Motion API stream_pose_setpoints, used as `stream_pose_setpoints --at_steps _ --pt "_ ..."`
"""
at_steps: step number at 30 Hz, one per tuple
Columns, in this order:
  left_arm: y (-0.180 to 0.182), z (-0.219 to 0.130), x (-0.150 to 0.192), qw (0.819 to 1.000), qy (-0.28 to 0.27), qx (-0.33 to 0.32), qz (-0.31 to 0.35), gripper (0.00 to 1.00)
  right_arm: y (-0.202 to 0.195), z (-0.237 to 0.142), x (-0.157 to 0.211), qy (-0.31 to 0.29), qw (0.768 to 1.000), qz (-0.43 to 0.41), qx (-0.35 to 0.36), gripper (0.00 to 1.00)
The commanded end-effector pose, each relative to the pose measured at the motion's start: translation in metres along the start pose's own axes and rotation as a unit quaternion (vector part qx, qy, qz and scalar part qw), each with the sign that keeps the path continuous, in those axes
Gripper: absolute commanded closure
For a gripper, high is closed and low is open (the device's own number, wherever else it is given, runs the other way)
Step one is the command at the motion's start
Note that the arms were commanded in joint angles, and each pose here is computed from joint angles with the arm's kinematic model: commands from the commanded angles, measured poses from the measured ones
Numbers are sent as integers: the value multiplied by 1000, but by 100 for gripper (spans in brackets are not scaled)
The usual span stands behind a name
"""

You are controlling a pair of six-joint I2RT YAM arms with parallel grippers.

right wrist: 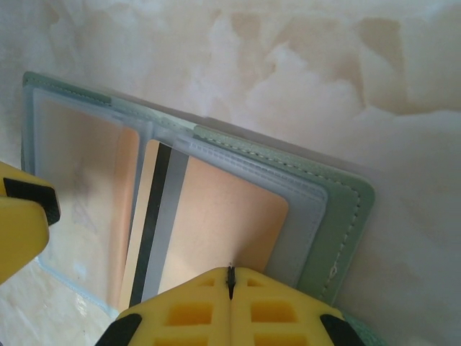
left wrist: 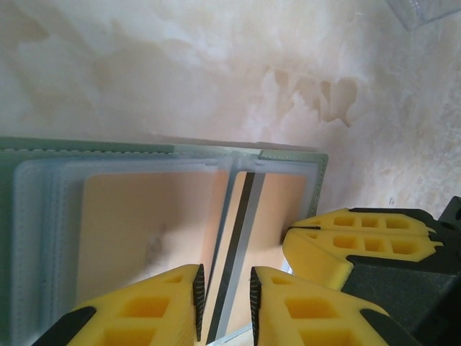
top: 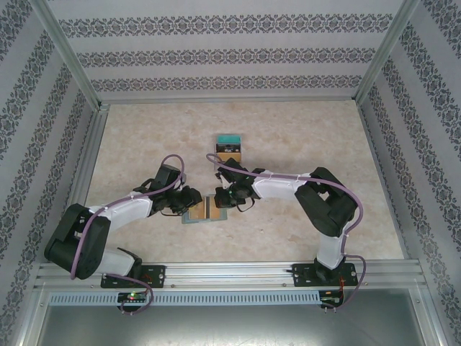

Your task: Take the credit cards out of the card holder

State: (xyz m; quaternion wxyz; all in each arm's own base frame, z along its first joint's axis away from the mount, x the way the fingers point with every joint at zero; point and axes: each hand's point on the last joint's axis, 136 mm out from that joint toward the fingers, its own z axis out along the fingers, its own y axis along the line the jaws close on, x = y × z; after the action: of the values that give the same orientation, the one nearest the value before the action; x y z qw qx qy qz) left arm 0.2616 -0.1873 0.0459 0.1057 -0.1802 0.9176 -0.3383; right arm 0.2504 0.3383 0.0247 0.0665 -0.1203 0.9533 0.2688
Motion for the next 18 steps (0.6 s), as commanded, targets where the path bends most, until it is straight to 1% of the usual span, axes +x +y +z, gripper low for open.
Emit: stream_pose_setpoints --at_steps 1,10,13,18 --pt "-4 2 0 1000 2 11 2 74 5 -13 -1 -6 1000 -16 7 93" --pt "-4 5 3 1000 7 13 3 74 -3 -5 9 9 1000 -10 10 93" --pt "-5 7 4 1000 11 17 4 74 -4 3 14 21 1000 -7 7 93" --pt "-3 13 8 1000 23 19 0 74 3 14 14 30 1000 -9 -5 93"
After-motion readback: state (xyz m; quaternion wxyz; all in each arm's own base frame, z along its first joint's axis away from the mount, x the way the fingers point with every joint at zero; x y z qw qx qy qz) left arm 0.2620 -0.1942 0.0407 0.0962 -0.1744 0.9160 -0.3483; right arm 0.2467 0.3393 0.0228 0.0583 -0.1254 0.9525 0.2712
